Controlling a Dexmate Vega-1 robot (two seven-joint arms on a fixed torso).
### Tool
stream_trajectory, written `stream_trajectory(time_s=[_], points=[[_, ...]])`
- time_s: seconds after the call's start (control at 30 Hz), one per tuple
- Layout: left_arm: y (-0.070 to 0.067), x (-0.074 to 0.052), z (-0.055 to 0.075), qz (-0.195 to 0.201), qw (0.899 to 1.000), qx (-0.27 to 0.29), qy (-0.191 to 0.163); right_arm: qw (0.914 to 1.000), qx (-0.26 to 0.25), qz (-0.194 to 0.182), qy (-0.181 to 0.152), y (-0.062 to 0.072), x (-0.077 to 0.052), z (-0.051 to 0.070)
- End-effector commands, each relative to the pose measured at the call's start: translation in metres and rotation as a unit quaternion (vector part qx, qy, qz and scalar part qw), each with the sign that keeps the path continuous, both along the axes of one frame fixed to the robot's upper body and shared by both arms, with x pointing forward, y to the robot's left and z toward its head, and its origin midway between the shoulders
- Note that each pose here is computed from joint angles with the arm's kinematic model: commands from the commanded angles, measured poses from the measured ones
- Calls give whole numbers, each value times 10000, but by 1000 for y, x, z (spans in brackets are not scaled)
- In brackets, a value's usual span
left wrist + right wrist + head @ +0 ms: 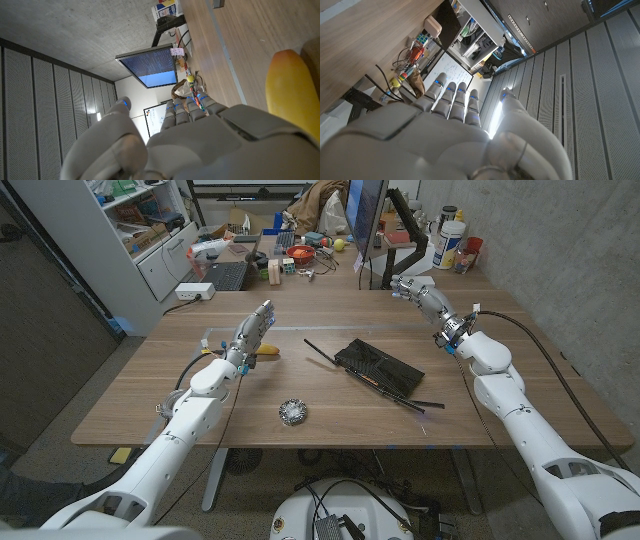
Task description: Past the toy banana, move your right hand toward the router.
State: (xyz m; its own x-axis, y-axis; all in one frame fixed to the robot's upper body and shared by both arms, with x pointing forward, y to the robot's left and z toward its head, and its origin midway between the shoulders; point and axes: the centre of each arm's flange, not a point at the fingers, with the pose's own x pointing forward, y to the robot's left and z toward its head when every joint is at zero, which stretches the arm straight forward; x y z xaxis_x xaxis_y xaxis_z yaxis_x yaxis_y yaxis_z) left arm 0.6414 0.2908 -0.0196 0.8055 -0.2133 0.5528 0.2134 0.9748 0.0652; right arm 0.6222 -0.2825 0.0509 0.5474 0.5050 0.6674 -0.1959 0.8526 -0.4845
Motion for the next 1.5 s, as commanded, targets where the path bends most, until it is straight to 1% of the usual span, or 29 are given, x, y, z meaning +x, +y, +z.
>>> stream_trajectory(time_s=[0.03, 0.3, 0.57, 0.8, 1.0, 1.27, 1.5], points=[[2, 2, -3, 28, 10000, -37, 54, 9996, -250, 22, -161, 6, -4, 5], [3, 3, -2, 21, 10000, -55, 37, 9988, -415, 27, -271, 9, -6, 9], [4, 3, 1, 26, 10000, -43, 15, 9963, -743, -38, -430, 13, -7, 14], [5, 2, 5, 44, 10000, -15, -15, 9940, -920, -131, -571, 16, -8, 14], [6, 3, 6, 43, 10000, -19, -14, 9920, -1027, -210, -698, 19, -9, 14], [6, 4, 6, 12, 10000, -1, -9, 9875, -1245, -333, -910, 25, -14, 13], [5, 4, 8, -5, 10000, 39, -9, 9834, -1421, -435, -1037, 26, -17, 13]])
